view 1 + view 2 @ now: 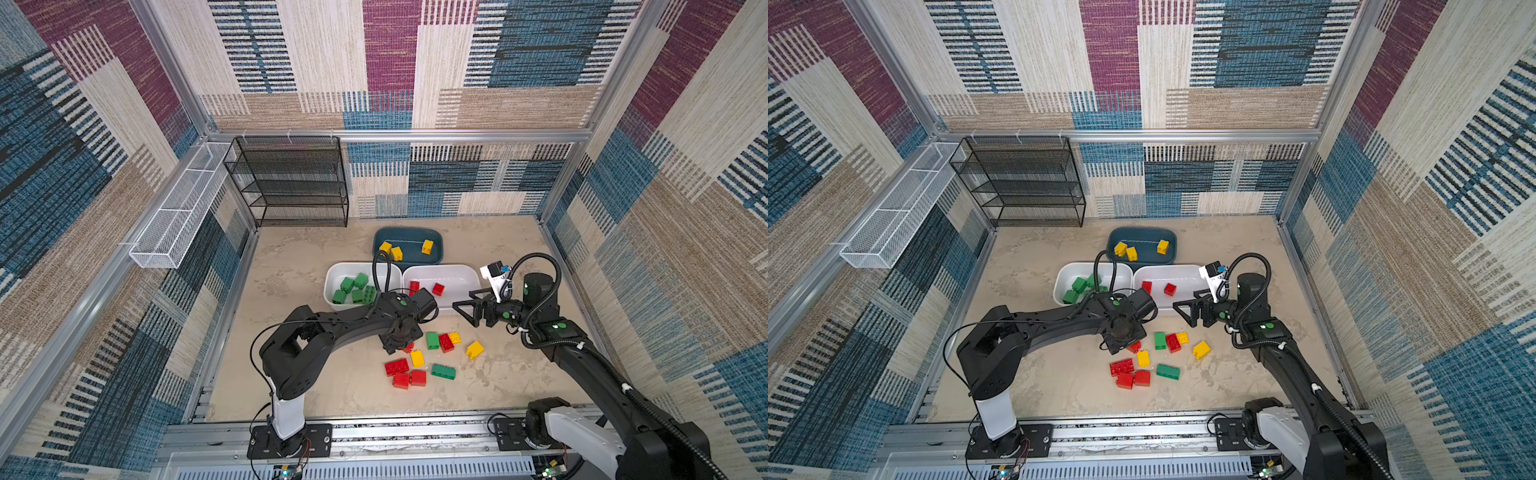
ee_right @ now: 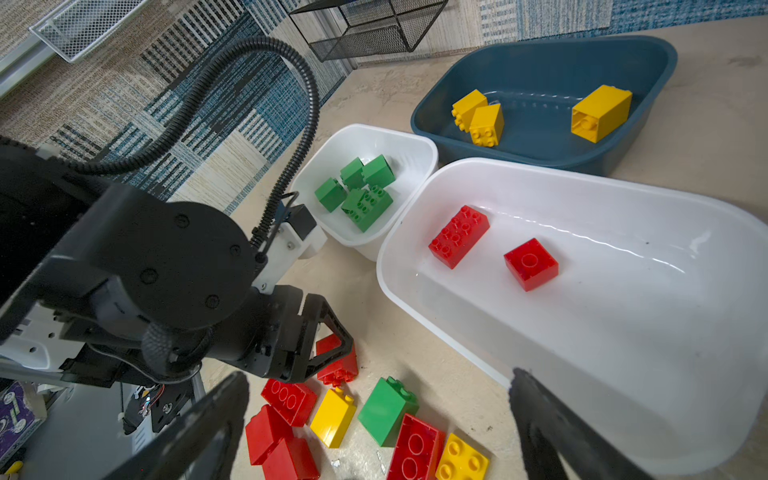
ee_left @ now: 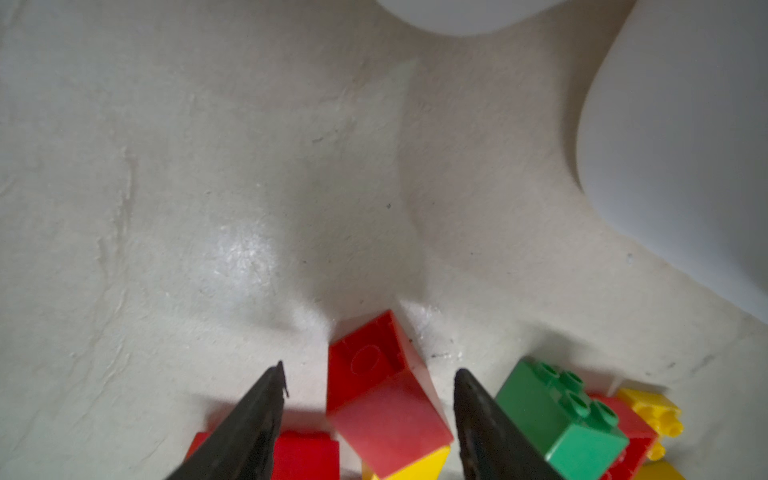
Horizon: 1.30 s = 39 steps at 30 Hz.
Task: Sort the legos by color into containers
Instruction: 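Release the green brick and move the left gripper back to the pile, then grasp a red brick from the pile with the left gripper and lift, then carry the red brick into the white bin of red bricks and release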
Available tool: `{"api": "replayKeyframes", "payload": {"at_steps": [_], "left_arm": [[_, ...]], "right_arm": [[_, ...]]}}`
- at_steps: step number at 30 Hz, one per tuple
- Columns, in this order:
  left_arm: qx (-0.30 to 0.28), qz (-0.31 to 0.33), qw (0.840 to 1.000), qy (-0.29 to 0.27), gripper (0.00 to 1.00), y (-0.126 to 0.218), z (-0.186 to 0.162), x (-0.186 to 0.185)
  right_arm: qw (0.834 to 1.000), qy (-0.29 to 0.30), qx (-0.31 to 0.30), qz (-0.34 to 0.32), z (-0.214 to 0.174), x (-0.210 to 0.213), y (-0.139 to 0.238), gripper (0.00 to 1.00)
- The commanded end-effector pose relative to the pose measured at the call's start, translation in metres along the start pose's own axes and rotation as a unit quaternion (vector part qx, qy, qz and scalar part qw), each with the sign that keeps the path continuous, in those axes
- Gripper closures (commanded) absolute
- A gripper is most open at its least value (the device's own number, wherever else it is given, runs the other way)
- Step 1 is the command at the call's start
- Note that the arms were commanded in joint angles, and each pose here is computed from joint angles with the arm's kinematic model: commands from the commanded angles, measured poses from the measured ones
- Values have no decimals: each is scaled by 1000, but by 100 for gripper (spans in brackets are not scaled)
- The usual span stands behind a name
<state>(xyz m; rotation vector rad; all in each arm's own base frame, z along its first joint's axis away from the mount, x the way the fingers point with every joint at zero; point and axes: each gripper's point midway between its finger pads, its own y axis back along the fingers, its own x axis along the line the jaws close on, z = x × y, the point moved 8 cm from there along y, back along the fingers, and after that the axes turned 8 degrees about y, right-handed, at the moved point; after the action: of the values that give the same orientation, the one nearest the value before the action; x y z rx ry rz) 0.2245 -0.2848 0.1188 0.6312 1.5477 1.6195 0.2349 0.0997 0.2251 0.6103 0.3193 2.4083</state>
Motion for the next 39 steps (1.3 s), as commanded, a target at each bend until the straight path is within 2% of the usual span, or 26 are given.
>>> {"api": "replayKeyframes", "payload": {"at_steps": [1, 8, 14, 19, 22, 25, 28, 33, 35, 39], "left_arm": [[0, 22, 1000, 16, 36, -7, -4, 10], [0, 33, 999, 0, 44, -9, -8, 19], [-8, 31, 999, -14, 60, -10, -6, 19], [-7, 20, 999, -36, 65, -8, -3, 17], [-5, 4, 998, -63, 67, -2, 3, 17], [-4, -20, 993, -117, 66, 15, 9, 12], [-11, -50, 982, -183, 66, 38, 18, 8], [-36, -135, 944, -300, 65, 74, 39, -16], [-36, -170, 929, -328, 65, 81, 48, -32], [-38, -193, 912, -360, 64, 77, 65, -69]], "right_arm": [[1000, 6, -2, 3, 0, 1, 0, 1], [1000, 4, 0, 4, -1, 1, 0, 1], [1000, 3, 0, 1, -1, 1, 1, 1], [1000, 4, 0, 0, -1, 1, 1, 1], [1000, 5, -2, -1, 0, 1, 1, 1], [1000, 5, -4, -1, 1, 1, 1, 1], [1000, 5, -5, -1, 3, 1, 1, 1], [1000, 9, -11, -9, 8, 2, 3, 1], [1000, 10, -12, -11, 9, 2, 4, 1], [1000, 10, -14, -17, 12, 1, 5, 1]]}}
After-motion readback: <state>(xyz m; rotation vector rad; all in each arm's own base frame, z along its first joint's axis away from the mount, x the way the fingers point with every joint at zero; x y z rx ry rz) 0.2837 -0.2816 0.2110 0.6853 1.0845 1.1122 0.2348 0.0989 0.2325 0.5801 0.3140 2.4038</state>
